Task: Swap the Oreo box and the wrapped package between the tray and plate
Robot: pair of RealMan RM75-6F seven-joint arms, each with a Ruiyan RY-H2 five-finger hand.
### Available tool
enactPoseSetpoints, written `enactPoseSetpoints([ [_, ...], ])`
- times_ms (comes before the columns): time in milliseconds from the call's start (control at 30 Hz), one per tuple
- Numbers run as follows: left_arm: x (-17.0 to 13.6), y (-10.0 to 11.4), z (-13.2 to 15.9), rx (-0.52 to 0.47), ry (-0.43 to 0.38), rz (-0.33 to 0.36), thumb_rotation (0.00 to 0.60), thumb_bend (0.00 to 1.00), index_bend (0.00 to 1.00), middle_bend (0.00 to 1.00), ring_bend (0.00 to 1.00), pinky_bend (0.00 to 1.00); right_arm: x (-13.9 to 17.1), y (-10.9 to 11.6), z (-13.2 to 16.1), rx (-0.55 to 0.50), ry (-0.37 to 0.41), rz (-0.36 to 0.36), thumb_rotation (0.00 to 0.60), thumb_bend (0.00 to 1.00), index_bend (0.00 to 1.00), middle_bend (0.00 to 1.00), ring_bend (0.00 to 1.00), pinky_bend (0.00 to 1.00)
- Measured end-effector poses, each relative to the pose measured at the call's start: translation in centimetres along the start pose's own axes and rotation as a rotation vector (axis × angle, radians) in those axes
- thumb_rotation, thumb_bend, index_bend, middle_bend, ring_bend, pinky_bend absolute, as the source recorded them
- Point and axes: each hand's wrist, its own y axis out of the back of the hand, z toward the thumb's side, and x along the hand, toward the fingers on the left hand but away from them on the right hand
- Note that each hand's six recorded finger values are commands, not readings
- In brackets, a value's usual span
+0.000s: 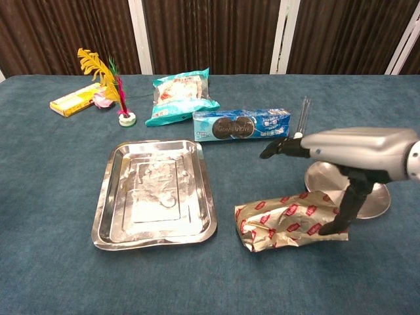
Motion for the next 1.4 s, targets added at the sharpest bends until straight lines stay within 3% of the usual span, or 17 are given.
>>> enactPoseSetpoints([
  [133,0.3,0.0,0.0,0.003,-0.005,-0.006,0.6,0.36,0.0,0.0,0.0,0.0,1.2,2.5,-2.4,-0.085,-0.044,-0.067,0.6,0.07,0.0,0.0,0.0,0.16],
  [267,0.9,-0.3,0.1,0.007,-0.014,-0.011,0.6,0.36,0.0,0.0,0.0,0.0,0.9,6.6,-4.9,-0.195,-0.08,-0.206,0.6,0.07,0.0,0.0,0.0,0.16],
  [467,1.5,-0.3,-0.5,0.013,-0.007,0.008,0.6,0.36,0.0,0.0,0.0,0.0,-3.2,10.7,-6.5,-0.165,-0.116,-0.305,0.6,0.07,0.0,0.0,0.0,0.16],
  [733,2.6,-0.4,-2.8,0.04,0.056,-0.003,0.6,0.36,0.0,0.0,0.0,0.0,-11.8,13.0,-6.7,-0.056,-0.242,-0.264,0.6,0.07,0.0,0.0,0.0,0.14],
  [1000,3.3,0.6,-5.0,0.067,0.123,0.026,0.6,0.36,0.0,0.0,0.0,0.0,-18.3,10.6,-6.5,0.0,-0.331,-0.154,0.6,0.07,0.07,0.01,0.0,0.14],
  [1167,3.4,0.8,-5.8,0.072,0.144,0.028,0.6,0.36,0.0,0.0,0.0,0.0,-20.7,8.3,-6.2,0.027,-0.337,-0.091,0.6,0.07,0.27,0.15,0.04,0.2],
  [1267,3.6,0.8,-6.0,0.075,0.146,0.024,0.6,0.36,0.0,0.0,0.0,0.0,-21.6,7.3,-5.9,0.04,-0.337,-0.073,0.6,0.1,0.52,0.34,0.23,0.4],
  [1400,3.5,0.7,-6.2,0.082,0.15,0.015,0.6,0.38,0.0,0.0,0.0,0.0,-22.2,6.8,-5.4,0.051,-0.335,-0.085,0.6,0.21,0.77,0.55,0.47,0.66],
])
